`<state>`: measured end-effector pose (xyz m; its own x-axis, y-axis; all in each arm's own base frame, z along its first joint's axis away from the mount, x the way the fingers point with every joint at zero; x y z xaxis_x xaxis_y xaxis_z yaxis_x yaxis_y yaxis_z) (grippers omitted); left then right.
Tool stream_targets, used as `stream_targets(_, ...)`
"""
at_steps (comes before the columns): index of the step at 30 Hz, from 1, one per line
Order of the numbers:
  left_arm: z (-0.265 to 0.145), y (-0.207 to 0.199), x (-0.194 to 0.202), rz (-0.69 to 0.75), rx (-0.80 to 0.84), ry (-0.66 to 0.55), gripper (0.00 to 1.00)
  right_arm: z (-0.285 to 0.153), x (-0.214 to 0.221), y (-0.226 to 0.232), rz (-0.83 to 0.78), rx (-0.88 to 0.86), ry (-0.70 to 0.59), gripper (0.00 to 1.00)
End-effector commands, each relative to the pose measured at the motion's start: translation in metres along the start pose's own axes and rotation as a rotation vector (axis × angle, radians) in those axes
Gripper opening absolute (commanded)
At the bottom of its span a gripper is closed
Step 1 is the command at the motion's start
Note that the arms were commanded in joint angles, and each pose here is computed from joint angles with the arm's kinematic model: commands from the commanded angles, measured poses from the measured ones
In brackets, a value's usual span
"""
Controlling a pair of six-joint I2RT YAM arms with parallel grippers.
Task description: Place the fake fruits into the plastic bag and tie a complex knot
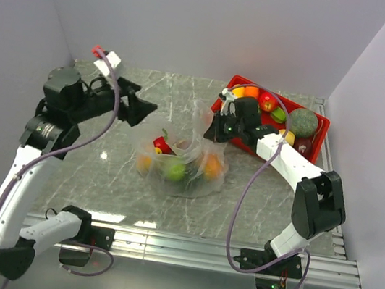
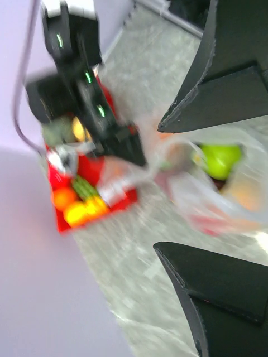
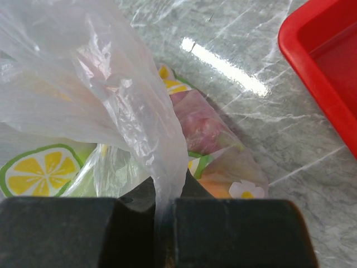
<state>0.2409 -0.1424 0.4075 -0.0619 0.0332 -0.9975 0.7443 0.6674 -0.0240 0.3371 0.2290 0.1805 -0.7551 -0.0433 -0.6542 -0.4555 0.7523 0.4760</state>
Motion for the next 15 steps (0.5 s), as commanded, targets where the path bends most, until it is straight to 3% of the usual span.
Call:
stream_targets(1,-0.025,0.016,0.052,-0.097,-0.098,0.206,0.84,-0.018,-0.018,0.013,-0.096,-0.007,-0.058,0.00)
stream_targets(5,-0.045,0.023,0.073,-0.113,-0.167,0.260,0.84,-0.021,-0.019,0.013,-0.113,-0.004,-0.056,0.00)
stream_targets(10,-0.041,0.025,0.093,-0.107,-0.122,0.316,0.82,-0.022,-0.020,0.013,-0.130,-0.001,-0.057,0.00)
stream_targets(12,-0.037,0.030,0.096,-0.096,-0.125,0.324,0.74,-0.023,-0.023,0.015,-0.143,-0.007,-0.059,0.00)
stream_targets(14,-0.033,0.032,0.095,-0.090,-0.118,0.314,0.59,-0.024,-0.027,0.016,-0.157,0.003,-0.060,0.01)
stream_targets(15,-0.031,0.030,0.088,-0.077,-0.091,0.289,0.52,-0.024,-0.025,0.014,-0.160,0.015,-0.041,0.08)
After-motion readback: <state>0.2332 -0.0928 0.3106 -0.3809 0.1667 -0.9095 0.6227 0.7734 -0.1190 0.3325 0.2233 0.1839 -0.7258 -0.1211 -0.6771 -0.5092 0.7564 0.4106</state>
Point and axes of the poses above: each gripper's point midway between its finger pads, its own z axis out along the fingers, its own y axis along the line the jaws close on, x = y × z, the point moved 5 cm from there along -z, back along the fingers, and after that the axes turned 5 degrees about z, right-handed, at the moved point
